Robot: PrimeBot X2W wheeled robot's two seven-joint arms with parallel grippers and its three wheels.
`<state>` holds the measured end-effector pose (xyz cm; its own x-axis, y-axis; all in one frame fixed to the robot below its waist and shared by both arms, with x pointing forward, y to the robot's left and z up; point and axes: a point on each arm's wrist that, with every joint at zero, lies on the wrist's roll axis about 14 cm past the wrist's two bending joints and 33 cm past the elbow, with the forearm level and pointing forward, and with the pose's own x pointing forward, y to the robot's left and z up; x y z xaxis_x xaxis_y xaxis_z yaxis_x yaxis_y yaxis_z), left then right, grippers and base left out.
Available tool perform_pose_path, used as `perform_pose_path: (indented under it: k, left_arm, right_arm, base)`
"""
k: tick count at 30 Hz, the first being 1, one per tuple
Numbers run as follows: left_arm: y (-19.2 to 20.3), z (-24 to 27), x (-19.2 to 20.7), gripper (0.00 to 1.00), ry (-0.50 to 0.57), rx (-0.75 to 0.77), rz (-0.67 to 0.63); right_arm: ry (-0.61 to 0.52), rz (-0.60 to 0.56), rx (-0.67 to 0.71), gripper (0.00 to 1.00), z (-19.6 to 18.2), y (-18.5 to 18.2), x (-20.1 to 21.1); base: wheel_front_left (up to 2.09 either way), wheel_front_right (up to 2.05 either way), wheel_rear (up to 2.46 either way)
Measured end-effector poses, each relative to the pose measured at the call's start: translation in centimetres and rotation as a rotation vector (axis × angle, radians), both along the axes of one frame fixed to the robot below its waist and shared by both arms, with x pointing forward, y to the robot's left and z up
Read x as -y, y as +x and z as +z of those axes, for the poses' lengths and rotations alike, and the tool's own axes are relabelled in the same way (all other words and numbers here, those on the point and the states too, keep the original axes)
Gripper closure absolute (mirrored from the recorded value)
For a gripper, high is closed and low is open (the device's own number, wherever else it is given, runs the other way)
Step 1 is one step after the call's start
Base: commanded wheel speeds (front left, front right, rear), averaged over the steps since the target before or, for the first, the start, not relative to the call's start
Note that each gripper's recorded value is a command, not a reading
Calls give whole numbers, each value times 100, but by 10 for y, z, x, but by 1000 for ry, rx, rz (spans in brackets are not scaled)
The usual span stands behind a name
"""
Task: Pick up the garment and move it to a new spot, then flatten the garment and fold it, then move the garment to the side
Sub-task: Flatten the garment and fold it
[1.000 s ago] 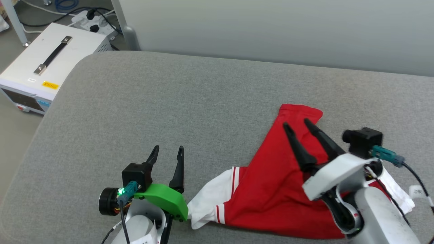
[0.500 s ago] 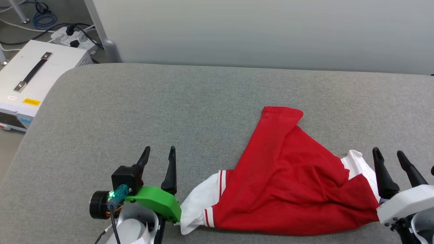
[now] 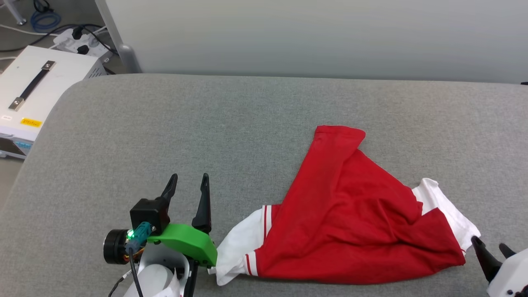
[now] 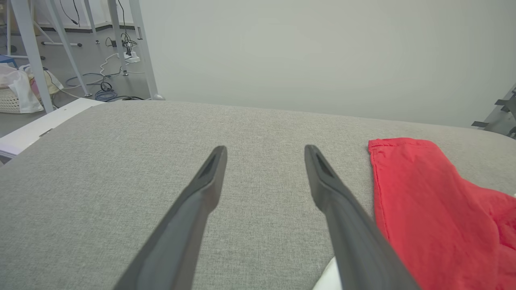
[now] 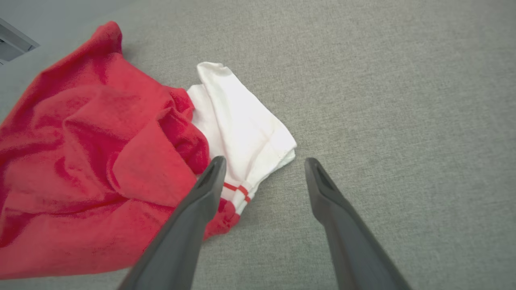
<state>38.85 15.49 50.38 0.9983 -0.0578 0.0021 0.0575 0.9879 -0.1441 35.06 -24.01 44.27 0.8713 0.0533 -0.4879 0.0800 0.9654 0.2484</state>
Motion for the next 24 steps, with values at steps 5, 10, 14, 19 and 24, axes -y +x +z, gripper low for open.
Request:
perform_pose_path:
  k: [5, 10, 14, 19, 24]
  left_arm:
    - [2, -6, 0, 0, -4, -19, 0]
    - [9, -14, 0, 0, -15, -36, 12]
    - [17, -22, -1, 0, -21, -52, 20]
    - [28, -32, -1, 0, -22, -72, 24]
    - [33, -46, -1, 0, -27, -104, 30]
  right_arm:
    - [-11, 30, -148, 0, -22, 9, 11]
    - [-31, 88, -186, 0, -25, 37, 7]
    - [-60, 162, -207, 0, -28, 64, -5]
    - [-98, 255, -242, 0, -37, 92, -22]
    - [-110, 337, -385, 0, -71, 90, -34]
  base:
    - [0, 0, 0]
    - [0, 0, 0]
    - [0, 0, 0]
    - [0, 0, 0]
    - [0, 0, 0]
